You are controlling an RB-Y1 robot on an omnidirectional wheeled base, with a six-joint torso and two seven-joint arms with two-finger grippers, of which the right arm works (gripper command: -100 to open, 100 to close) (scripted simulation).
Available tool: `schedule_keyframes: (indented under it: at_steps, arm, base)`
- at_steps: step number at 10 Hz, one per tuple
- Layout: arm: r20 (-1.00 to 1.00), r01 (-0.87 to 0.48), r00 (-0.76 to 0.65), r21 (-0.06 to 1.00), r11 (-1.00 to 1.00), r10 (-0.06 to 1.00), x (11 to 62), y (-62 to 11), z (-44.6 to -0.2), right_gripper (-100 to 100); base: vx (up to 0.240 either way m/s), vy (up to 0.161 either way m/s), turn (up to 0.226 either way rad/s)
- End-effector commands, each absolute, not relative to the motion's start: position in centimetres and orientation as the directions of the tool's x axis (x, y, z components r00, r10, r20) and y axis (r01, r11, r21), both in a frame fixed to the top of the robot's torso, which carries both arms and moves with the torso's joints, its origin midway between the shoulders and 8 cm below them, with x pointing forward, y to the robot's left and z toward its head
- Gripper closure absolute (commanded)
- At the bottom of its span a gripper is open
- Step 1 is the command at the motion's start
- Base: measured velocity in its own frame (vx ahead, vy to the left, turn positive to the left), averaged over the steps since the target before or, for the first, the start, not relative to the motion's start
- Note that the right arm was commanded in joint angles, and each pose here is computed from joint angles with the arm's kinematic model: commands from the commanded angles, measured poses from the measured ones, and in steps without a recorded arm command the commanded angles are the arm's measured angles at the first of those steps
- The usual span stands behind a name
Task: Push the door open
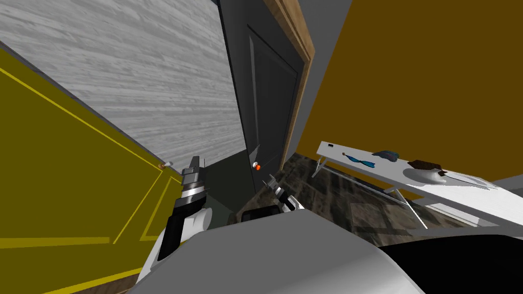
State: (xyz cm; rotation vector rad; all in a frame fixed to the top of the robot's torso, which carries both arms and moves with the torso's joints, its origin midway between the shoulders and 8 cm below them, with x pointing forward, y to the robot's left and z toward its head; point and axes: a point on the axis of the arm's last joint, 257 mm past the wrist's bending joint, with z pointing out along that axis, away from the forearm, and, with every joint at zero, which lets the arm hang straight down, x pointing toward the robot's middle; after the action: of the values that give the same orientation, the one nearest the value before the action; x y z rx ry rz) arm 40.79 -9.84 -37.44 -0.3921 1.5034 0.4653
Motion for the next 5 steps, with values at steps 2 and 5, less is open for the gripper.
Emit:
schedule_keyframes:
  at_steps: [2, 5]
  arm:
    - [-1.0, -0.552, 0.0, 0.002, 0.834, 0.003, 39.87, -8.67, -39.08, -100]
    - [-1.0, -0.542, 0.002, 0.009, 0.841, 0.012, 40.07, -8.9, -38.87, -100]
  base:
    - [0.133, -0.105, 0.052]
    - [0.099, 0.014, 0.02]
